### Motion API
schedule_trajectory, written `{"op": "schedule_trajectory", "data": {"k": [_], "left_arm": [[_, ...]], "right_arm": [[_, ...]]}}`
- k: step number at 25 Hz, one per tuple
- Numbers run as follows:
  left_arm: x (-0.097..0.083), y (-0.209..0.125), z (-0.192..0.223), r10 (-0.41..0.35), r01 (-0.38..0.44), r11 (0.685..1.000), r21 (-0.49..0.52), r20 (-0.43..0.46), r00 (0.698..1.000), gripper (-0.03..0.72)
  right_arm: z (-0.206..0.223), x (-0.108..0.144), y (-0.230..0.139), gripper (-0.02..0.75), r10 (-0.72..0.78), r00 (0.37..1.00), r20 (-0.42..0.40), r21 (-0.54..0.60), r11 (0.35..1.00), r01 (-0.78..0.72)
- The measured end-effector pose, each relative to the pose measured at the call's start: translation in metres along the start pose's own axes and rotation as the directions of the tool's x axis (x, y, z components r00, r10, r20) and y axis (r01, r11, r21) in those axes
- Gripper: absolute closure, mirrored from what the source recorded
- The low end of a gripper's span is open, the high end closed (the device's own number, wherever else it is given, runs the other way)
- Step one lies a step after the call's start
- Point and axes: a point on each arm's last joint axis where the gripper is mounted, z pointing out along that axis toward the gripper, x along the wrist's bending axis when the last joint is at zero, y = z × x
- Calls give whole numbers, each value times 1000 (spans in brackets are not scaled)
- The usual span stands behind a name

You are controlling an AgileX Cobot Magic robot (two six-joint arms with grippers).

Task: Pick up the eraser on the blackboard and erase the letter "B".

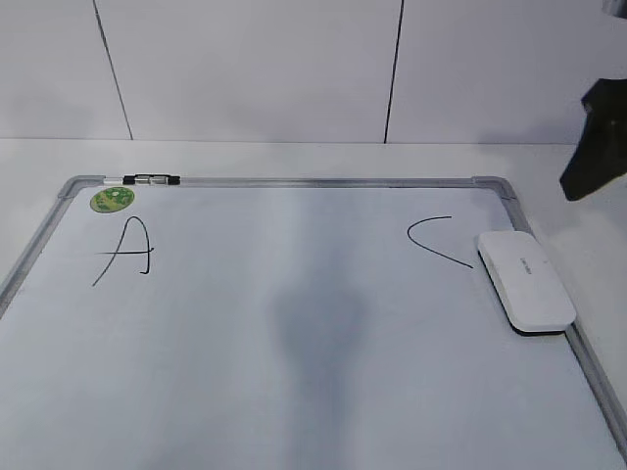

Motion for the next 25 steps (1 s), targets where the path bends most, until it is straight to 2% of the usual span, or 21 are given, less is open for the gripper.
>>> {"op": "schedule_trajectory", "data": {"k": [8, 14, 21, 25], "left_arm": [[-17, -64, -79, 23, -26, 981, -191, -21, 1000, 368], [-29, -133, -118, 38, -50, 941, -334, -41, 998, 408], [-39, -214, -136, 51, -78, 865, -495, -67, 996, 427], [-43, -257, -126, 57, -86, 828, -554, -69, 996, 438]], "right_arm": [[-60, 11, -71, 178, -38, 999, 17, -170, 985, 40], [-88, 17, -123, 178, -63, 998, 28, -295, 953, 69], [-82, 15, -180, 178, -128, 989, 69, -427, 892, 146], [-61, 10, -204, 179, -142, 987, 81, -422, 892, 162]]}}
